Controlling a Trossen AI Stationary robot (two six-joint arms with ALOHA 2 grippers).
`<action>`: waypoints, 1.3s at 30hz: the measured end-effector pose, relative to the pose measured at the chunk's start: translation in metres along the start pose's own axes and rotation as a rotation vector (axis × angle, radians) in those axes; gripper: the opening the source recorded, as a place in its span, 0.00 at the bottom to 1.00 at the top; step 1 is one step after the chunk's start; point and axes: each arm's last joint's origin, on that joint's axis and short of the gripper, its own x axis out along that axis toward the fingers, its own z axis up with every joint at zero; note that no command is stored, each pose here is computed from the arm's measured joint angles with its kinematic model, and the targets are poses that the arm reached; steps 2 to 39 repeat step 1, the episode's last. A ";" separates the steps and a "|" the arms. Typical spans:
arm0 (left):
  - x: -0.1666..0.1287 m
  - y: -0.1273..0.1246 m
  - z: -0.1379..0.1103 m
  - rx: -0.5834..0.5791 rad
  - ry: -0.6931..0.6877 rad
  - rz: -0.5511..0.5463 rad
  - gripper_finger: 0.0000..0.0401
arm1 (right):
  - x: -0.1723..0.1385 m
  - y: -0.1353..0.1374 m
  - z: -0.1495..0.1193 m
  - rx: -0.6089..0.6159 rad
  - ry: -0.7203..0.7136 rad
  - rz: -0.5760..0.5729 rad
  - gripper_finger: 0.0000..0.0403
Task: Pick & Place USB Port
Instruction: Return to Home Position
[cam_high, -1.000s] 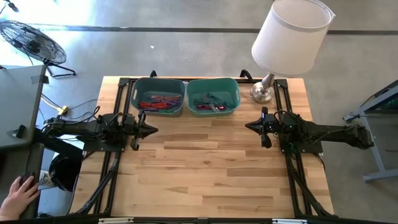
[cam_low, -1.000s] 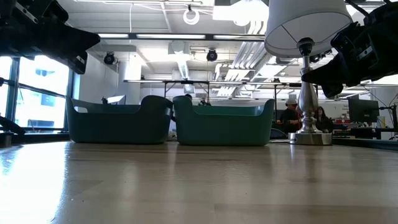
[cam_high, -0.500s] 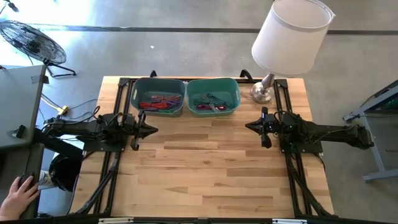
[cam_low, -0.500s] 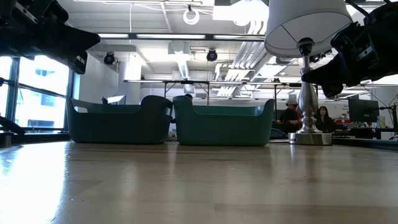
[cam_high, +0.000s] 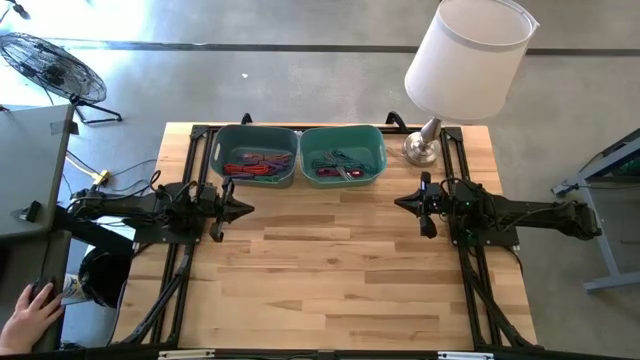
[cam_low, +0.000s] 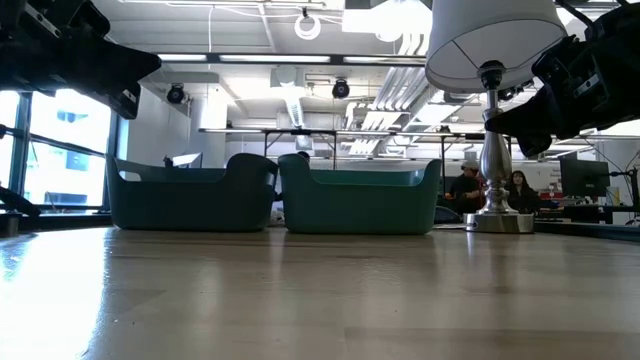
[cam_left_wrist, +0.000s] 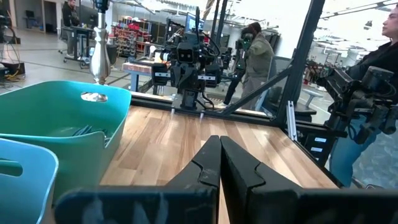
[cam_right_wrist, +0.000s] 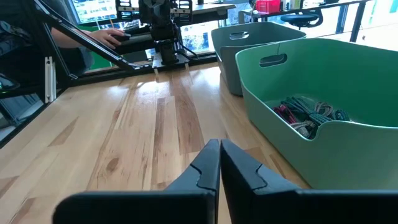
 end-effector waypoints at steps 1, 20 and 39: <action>0.000 0.000 0.000 0.000 0.000 0.000 0.00 | 0.000 0.000 0.000 0.000 0.000 0.000 0.01; 0.000 0.000 0.000 0.000 0.000 0.000 0.00 | 0.000 0.000 0.000 0.000 0.000 0.000 0.01; 0.000 0.000 0.000 0.000 0.000 0.000 0.00 | 0.000 0.000 0.000 0.000 0.000 0.000 0.01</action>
